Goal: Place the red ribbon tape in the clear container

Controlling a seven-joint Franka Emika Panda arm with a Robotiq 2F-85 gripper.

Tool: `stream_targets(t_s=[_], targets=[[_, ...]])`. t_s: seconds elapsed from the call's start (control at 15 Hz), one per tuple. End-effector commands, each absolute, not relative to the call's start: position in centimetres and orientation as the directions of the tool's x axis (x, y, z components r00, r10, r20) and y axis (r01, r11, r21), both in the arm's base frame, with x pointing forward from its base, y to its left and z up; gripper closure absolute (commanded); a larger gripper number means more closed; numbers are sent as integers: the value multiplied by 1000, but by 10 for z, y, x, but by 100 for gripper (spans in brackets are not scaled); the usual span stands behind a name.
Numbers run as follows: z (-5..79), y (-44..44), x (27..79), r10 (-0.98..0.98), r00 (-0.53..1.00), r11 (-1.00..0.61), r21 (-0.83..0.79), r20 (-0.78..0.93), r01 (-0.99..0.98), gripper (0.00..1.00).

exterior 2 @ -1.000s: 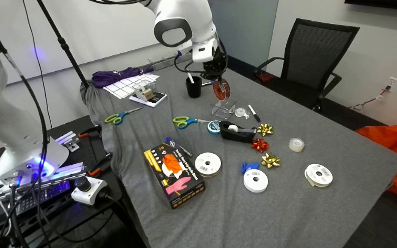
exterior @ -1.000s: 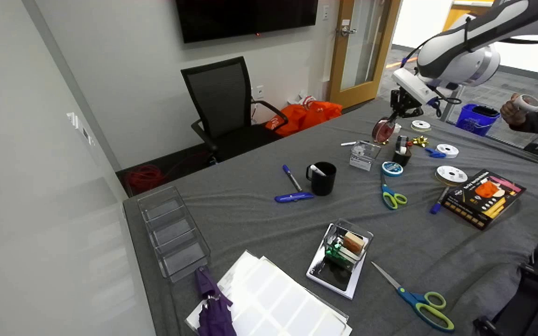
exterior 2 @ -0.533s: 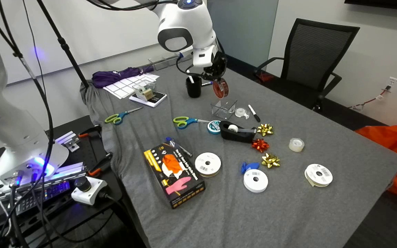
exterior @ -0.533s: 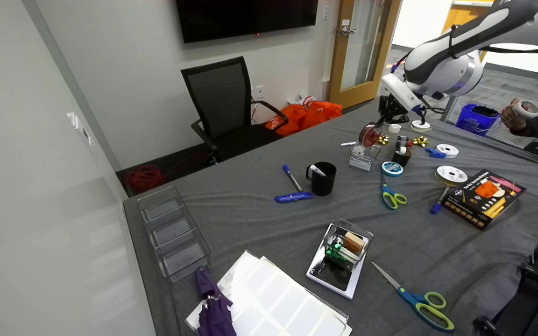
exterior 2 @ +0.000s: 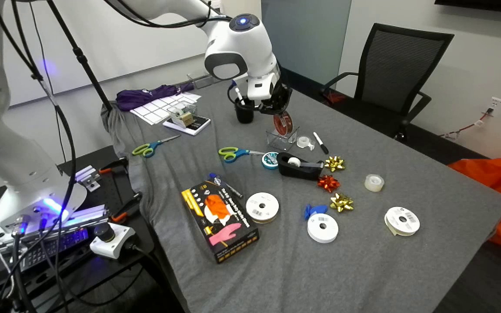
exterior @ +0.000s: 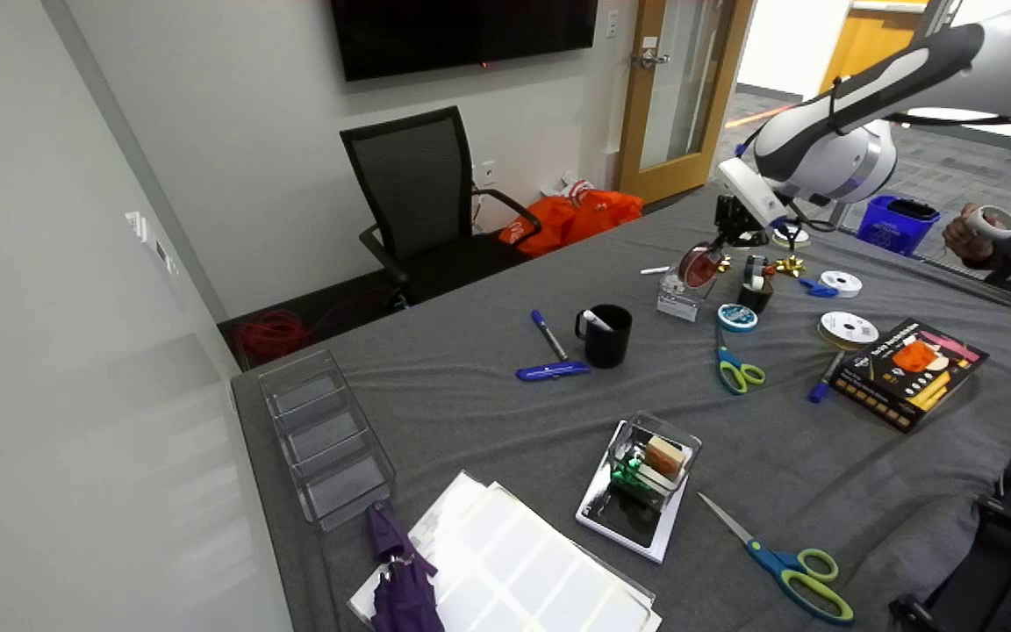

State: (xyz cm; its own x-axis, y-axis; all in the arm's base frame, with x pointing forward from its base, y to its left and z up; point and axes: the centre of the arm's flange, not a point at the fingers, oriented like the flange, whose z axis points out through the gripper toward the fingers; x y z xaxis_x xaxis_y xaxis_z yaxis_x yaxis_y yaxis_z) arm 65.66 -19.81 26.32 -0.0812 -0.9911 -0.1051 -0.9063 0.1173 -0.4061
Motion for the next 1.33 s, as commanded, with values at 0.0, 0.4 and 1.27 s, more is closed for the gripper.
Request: stream_targets(t_s=[0.0, 0.4, 1.27], targets=[[243, -200, 659, -992, -69, 107, -430, -105, -897, 99], [225, -193, 657, -995, -58, 88, -426, -82, -900, 71], [289, -242, 580, -992, 128, -113, -337, -22, -935, 0]])
